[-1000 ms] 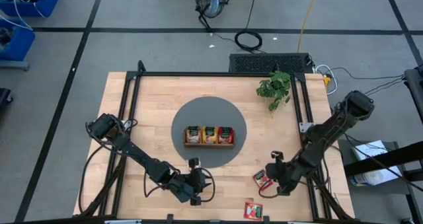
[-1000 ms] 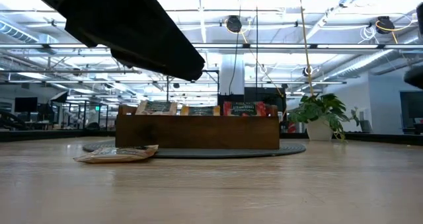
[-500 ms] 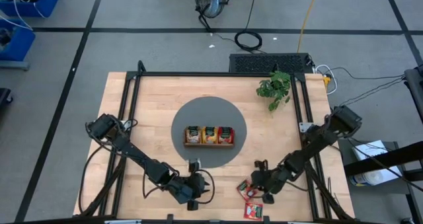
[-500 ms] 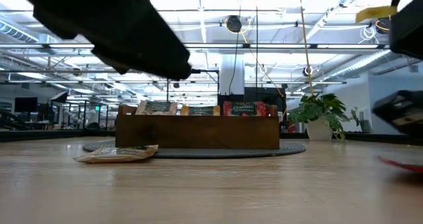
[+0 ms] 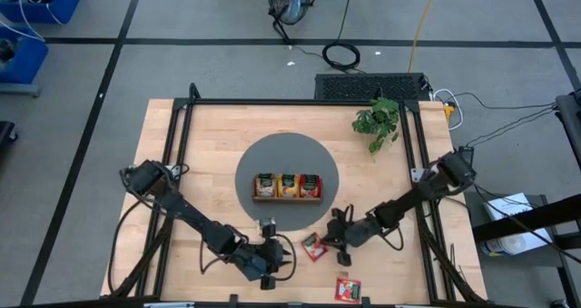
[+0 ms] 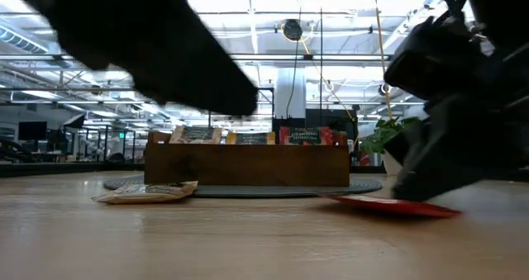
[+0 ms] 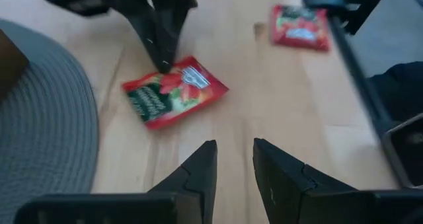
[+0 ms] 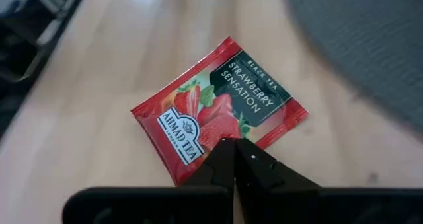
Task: Pick & Place Tea
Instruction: Put the top red tea bag into the right section of the wooden organizer
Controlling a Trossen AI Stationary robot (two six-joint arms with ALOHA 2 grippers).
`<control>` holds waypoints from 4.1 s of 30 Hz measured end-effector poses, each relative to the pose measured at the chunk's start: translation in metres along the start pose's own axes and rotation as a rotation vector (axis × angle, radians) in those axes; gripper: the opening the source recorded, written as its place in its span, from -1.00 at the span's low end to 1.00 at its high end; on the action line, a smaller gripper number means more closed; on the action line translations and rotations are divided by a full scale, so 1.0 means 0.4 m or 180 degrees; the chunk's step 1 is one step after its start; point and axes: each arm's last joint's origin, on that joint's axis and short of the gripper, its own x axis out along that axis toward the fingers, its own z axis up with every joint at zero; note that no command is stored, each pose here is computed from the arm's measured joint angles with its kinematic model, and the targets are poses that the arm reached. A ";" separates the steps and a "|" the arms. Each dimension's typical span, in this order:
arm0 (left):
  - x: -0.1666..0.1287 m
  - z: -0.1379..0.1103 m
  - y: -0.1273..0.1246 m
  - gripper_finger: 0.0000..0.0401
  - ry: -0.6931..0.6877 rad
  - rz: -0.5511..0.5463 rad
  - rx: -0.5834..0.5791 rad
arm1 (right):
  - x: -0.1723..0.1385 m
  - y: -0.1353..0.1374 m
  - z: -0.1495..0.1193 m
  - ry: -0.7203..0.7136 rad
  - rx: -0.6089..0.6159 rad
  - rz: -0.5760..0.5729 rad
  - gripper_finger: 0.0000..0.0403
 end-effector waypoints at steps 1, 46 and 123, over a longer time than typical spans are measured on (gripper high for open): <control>0.014 -0.008 0.006 -0.49 0.0014 0.0016 -0.0014 | 0.003 -0.004 0.001 -0.0070 -0.0010 -0.0060 -1.00; 0.065 -0.007 0.047 -0.49 0.0072 -0.0204 -0.0326 | -0.007 0.055 0.007 -0.0133 -0.0230 0.0208 -1.00; 0.148 -0.048 0.104 -0.49 0.0226 0.0230 -0.0316 | -0.061 -0.059 0.018 0.0125 0.0272 -0.0231 -0.32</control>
